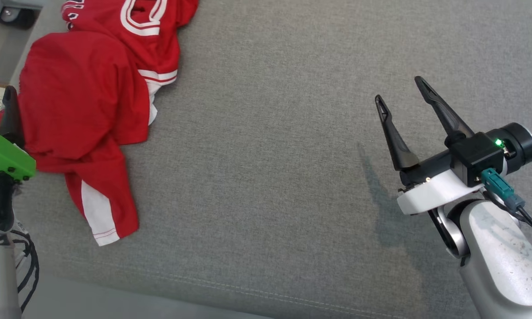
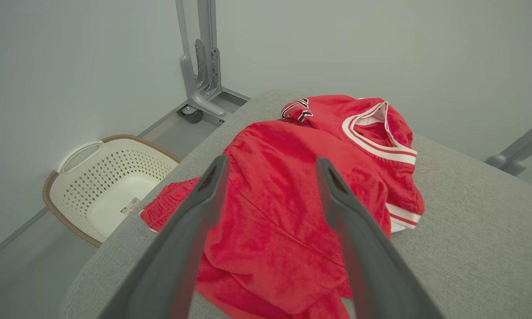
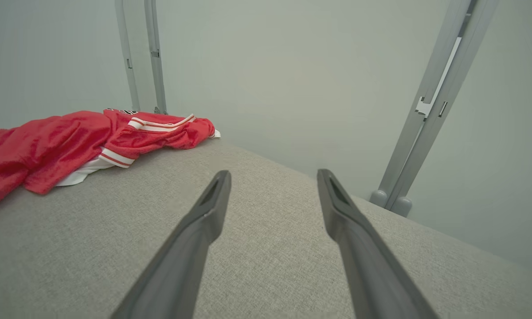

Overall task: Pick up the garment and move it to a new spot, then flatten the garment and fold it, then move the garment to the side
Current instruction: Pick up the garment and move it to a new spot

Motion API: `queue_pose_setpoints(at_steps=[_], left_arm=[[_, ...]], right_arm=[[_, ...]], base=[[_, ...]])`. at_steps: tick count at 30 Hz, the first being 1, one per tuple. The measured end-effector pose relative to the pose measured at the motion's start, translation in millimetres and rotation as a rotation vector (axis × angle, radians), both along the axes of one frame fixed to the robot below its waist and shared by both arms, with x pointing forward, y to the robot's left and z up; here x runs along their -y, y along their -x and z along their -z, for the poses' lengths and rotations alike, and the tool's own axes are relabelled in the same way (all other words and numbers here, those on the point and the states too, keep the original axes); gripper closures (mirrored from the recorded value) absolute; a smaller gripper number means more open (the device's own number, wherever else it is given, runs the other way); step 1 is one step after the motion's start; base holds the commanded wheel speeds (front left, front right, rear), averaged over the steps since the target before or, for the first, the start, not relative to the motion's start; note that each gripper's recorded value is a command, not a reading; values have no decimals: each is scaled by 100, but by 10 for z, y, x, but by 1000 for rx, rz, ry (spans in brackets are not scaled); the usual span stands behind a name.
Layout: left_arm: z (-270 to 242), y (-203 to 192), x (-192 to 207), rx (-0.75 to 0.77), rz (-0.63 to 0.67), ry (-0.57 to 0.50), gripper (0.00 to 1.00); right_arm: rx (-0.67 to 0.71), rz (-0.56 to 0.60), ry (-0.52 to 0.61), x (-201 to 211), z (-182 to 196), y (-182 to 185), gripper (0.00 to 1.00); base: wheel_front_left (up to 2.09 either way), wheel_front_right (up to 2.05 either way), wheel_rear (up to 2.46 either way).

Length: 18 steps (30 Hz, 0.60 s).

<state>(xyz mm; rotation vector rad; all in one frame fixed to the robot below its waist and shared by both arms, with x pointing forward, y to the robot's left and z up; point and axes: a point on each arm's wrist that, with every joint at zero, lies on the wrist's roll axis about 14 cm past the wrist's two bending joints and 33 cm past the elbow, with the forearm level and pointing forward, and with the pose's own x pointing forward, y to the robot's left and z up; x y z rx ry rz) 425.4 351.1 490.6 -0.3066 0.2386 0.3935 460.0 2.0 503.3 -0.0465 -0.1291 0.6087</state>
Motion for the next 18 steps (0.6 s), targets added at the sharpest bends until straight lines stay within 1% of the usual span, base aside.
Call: queue_pose_setpoints(at_steps=[6, 9, 12, 18], left_arm=[[395, -186, -74, -137, -16, 37, 0], [505, -274, -55, -163, -14, 47, 0], [697, -365, -24, -209, -15, 61, 0], [1148, -331, -23, -325, -42, 81, 0]], right_arm=[[-28, 45, 40, 236, 204, -166, 0], [-32, 60, 51, 301, 263, -226, 0], [-51, 80, 72, 409, 398, -293, 0], [-106, 89, 81, 454, 659, -352, 0]], base=[[0, 0, 0], [0, 0, 0], [0, 0, 0], [0, 0, 0]])
